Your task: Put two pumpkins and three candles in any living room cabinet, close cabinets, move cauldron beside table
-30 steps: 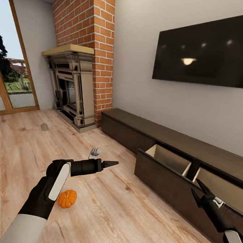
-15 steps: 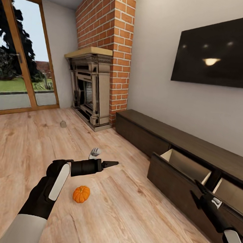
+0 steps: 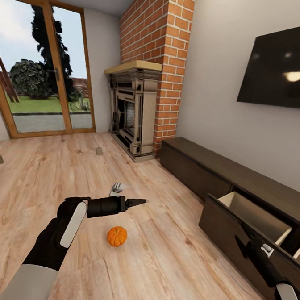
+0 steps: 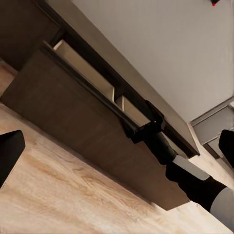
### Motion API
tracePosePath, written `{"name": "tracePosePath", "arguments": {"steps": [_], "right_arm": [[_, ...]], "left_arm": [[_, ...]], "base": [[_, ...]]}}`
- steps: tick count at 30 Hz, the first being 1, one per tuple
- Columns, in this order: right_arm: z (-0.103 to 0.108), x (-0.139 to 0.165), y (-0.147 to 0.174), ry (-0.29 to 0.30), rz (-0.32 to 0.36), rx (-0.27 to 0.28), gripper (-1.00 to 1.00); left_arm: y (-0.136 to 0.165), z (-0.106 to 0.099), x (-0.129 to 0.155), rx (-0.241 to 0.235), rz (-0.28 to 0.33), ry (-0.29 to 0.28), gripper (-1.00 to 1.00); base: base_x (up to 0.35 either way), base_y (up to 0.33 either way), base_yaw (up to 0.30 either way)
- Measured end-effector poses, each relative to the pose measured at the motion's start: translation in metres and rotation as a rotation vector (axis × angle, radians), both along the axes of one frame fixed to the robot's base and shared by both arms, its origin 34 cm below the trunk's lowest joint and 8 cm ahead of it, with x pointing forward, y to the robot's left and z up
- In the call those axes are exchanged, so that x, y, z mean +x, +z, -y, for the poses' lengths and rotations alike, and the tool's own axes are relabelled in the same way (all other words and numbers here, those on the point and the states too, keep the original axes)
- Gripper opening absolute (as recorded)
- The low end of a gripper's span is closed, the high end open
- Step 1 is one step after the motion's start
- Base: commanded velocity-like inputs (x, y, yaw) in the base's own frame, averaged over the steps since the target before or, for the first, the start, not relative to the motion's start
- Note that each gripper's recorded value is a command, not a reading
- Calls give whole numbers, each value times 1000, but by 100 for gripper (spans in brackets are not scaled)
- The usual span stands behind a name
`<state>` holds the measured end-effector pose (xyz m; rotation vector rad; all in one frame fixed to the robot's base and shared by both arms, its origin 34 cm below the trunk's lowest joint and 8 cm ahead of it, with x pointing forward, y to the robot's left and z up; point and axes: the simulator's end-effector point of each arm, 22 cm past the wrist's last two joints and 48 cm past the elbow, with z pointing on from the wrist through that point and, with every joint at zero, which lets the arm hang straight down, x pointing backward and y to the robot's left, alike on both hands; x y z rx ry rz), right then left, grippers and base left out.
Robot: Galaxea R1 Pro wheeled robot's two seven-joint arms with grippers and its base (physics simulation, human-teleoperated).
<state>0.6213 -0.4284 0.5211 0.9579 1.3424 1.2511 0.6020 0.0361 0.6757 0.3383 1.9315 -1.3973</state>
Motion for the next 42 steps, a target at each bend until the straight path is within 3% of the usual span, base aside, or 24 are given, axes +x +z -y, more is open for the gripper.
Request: {"name": "tracePosePath", "arguments": {"steps": [15,38,42], "right_arm": [[-16,5,-12,45,-54,-32,100],[-17,8,-25,40,-117,-44,100],[-16,8,-34,33,-158,-52,100]], "left_arm": [[1,-1,0,-4,3,-2,100],[2,-1,0,-5,3,-2,100],[1,-2,0,-4,3,0,100]], "base": [[0,0,288],[0,2,288],[0,57,288]]}}
